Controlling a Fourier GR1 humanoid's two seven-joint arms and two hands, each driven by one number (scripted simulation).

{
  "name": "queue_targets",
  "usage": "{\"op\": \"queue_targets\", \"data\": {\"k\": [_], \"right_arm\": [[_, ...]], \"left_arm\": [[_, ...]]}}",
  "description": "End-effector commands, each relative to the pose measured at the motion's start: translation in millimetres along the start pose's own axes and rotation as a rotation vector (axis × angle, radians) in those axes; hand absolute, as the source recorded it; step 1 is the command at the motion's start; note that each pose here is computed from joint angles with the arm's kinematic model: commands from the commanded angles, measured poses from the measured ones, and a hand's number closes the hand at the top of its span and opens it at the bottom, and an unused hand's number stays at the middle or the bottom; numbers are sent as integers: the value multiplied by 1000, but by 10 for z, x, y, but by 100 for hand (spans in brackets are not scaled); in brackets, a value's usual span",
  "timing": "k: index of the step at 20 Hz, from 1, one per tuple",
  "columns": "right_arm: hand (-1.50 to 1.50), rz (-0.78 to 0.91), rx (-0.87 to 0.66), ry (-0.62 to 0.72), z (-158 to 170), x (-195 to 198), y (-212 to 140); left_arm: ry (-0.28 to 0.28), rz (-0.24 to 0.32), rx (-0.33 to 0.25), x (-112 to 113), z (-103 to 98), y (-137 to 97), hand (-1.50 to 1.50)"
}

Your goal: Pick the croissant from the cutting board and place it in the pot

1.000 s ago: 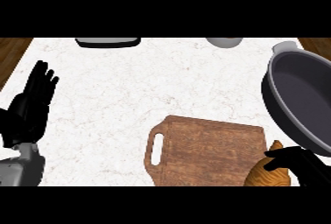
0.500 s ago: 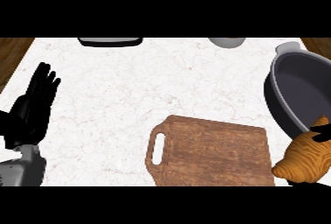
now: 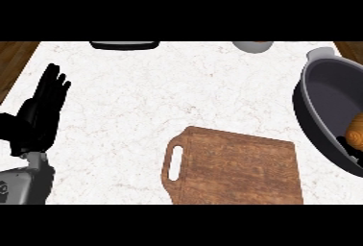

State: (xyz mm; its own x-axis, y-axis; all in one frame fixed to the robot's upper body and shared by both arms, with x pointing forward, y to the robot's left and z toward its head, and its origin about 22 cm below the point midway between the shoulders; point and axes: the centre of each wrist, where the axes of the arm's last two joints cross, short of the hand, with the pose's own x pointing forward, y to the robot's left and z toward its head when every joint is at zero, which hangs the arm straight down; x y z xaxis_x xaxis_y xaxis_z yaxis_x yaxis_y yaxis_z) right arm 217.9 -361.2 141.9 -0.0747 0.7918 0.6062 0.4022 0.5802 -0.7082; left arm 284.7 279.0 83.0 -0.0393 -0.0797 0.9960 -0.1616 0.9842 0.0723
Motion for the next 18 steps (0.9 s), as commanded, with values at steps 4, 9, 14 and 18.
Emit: {"op": "queue_targets", "data": {"k": [4,9,14,18], "right_arm": [[150,343,-70,34,-343,-524,261],[150,322,-15,33,-486,-979,356],[150,209,69,160,-817,-1103,587],[-150,59,162,194,-706,-1357,727]], "left_arm": [[-12,-6,-17,39,-36,32,0],[-12,-13,7,20,64,49,0],[-26,-3,0,115,-7,-162,0],[-4,-1,-4,-56,40,-75,0]]}}
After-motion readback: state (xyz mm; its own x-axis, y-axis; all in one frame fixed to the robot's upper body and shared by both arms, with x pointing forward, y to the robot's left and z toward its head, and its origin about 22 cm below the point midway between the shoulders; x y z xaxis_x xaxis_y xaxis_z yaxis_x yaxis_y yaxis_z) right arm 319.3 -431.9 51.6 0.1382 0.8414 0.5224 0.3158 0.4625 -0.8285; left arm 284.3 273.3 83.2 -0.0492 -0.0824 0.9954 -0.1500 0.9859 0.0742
